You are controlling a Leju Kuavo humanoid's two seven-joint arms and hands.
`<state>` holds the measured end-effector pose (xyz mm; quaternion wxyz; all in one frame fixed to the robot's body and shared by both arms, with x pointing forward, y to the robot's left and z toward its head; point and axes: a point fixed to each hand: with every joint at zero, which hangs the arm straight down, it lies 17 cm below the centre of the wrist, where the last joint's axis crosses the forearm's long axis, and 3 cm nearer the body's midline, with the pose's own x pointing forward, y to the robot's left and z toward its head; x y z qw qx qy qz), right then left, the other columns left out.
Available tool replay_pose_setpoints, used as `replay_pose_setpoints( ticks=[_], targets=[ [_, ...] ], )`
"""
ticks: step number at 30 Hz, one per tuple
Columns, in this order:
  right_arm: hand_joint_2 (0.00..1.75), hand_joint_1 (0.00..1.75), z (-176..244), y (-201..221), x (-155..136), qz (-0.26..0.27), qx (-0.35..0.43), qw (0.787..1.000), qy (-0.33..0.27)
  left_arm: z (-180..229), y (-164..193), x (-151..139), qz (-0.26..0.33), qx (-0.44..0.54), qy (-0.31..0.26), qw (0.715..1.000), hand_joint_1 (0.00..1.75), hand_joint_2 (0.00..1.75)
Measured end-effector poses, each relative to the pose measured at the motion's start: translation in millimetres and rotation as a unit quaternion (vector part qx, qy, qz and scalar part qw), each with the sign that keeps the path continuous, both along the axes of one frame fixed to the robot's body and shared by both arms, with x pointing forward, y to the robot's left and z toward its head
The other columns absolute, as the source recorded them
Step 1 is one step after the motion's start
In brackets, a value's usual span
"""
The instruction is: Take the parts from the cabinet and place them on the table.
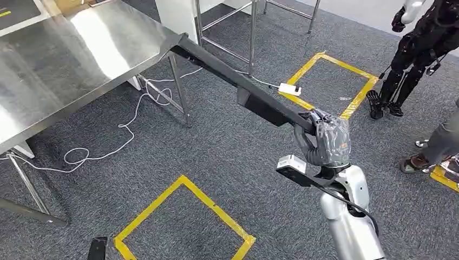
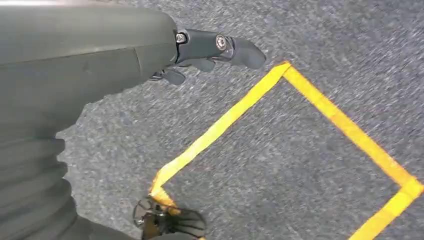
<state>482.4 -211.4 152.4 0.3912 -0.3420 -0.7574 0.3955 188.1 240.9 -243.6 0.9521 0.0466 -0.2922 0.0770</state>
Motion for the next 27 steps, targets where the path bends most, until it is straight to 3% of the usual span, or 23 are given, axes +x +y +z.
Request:
replay_pose_setpoints(
  ticks=[17,27],
  targets=[
    [1.75,1.75,12,27,8,0.023,-0.002,1.0,-0.01,2,8,4,0.007,0.008,-0.011,1.0,0.0,1.75],
    [1.75,1.75,-2,29,5,0.025,-0.007,1.0,0.006,1,7,-1,0.009,0.008,-0.007,1.0,0.0,1.75]
  ],
)
